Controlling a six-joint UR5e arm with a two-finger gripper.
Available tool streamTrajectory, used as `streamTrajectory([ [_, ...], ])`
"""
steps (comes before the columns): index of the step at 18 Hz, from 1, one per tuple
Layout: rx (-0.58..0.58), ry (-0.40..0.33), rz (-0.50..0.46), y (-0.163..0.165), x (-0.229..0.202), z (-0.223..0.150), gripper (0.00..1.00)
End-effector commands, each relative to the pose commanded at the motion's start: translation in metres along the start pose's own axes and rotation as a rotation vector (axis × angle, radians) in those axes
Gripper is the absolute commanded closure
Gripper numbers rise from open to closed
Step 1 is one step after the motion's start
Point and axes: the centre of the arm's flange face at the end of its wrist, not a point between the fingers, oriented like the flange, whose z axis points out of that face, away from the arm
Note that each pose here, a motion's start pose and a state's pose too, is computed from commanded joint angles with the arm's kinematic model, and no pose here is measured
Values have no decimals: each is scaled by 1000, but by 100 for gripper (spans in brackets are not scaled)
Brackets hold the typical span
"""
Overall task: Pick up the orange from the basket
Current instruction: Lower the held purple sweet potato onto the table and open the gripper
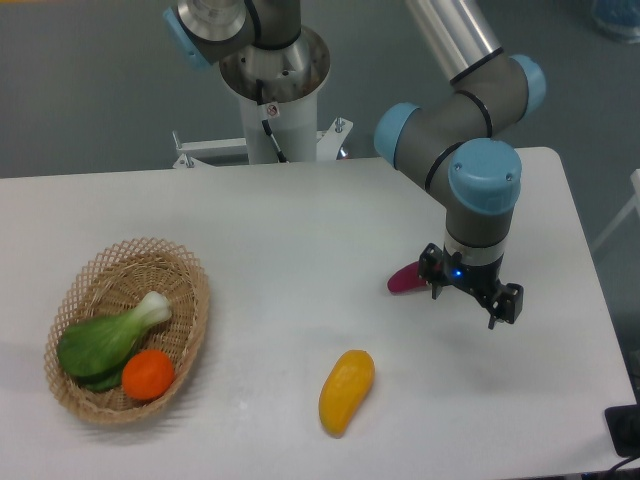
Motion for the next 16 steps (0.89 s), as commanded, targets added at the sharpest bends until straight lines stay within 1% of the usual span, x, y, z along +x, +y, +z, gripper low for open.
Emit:
streamTrajectory([
  [3,-19,-5,-17,-15,9,-1,0],
  [8,-14,-4,-45,-28,16,-4,0],
  [13,-9,-4,-114,-48,28,-6,0],
  [16,4,2,-153,-71,42,-7,0],
])
